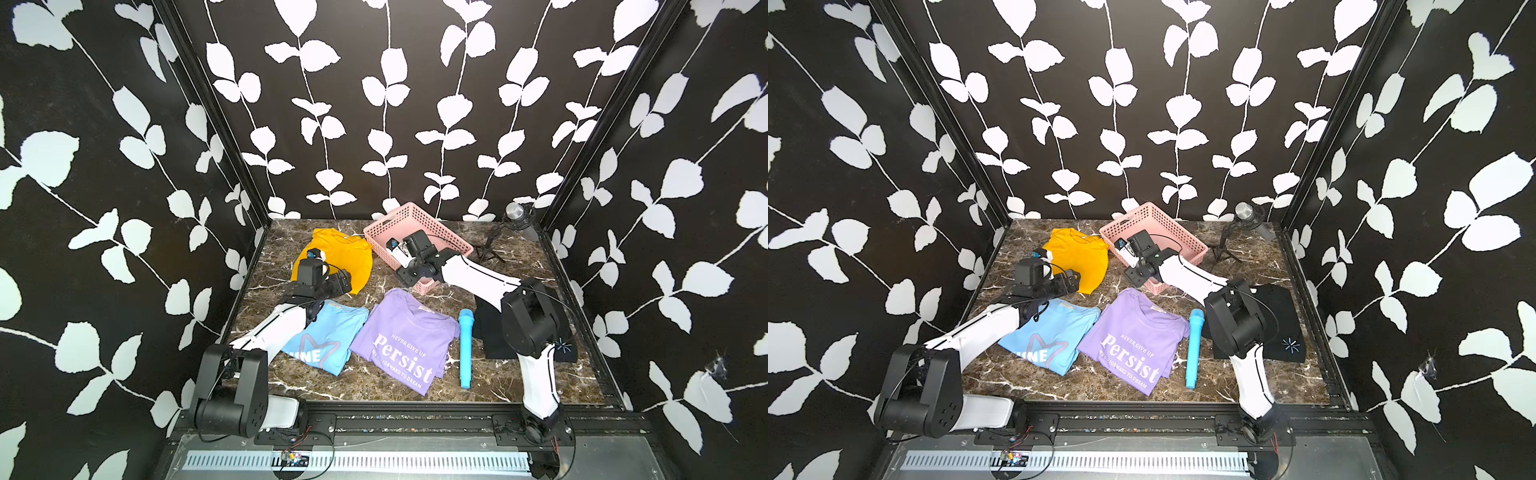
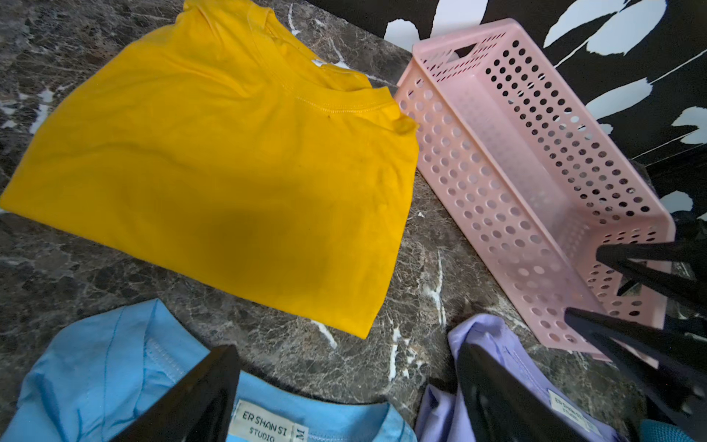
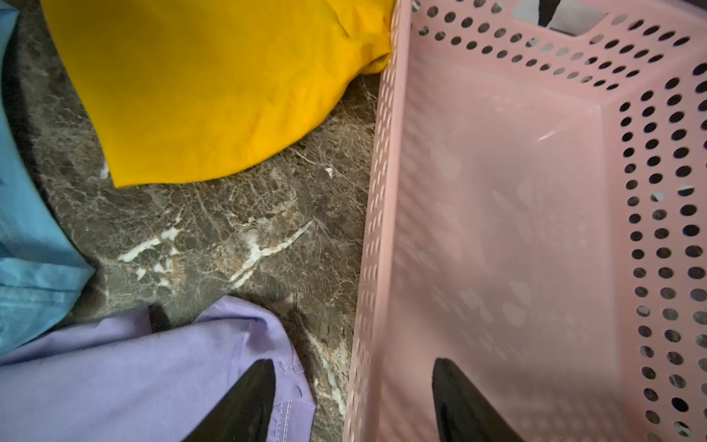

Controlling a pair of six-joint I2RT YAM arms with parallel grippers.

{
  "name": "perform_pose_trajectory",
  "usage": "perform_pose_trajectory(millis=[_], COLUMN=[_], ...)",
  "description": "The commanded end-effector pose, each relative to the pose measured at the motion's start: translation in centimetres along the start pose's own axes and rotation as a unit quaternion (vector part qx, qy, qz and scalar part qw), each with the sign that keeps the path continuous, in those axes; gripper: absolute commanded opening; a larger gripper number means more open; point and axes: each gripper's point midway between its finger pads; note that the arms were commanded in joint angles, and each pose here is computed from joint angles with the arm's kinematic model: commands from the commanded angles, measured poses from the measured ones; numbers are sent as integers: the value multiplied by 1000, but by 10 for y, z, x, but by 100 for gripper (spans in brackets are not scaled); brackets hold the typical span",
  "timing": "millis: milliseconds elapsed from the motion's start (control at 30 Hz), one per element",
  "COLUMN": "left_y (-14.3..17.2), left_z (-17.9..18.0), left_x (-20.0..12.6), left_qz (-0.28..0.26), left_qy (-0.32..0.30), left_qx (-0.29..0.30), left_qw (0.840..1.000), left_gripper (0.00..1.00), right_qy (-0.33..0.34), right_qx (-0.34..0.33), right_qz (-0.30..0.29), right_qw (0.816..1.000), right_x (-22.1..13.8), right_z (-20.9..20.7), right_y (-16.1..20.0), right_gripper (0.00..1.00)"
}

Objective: Put the folded t-shirts into the basket
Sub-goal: Adjust the bin at the center of the board.

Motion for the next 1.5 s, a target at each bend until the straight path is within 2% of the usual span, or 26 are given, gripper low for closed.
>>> perform_pose_trajectory(millis=[0, 267, 467, 700, 1000, 1233, 1467], left_y=[-5, 1, 7, 10, 13, 13, 12], left_z=[-5, -3, 2, 2, 0, 1, 3], left_x=[-3, -3, -3, 2, 5, 7, 5], left_qz=[-3, 5, 14, 24, 31, 38, 42], left_qy=[2, -1, -10, -9, -5, -14, -20], left_qx=[14, 16, 22, 22, 24, 31, 31], left_qw=[1000, 1000, 1000, 999, 999, 999, 998], left_gripper=[92, 92, 92, 92, 93, 93, 93], right_qy=[3, -4, 1, -17, -34, -117, -152], right_qx=[-30, -60, -62, -75, -130, -198, -228], right_qz=[49, 62, 90, 111, 142, 101, 111], right_qw=[998, 996, 994, 991, 981, 968, 955], right_x=[8, 8, 0, -12, -22, -24, -25], right_z=[-5, -19, -45, -68, -101, -67, -55], right_y=[18, 22, 43, 68, 104, 99, 111], right_gripper=[53, 31, 21, 16, 10, 6, 5])
Point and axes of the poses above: each gripper's point midway between its finger pads, its own x axis out along the fingers, its own z axis along the line the jaws close on, y = z × x
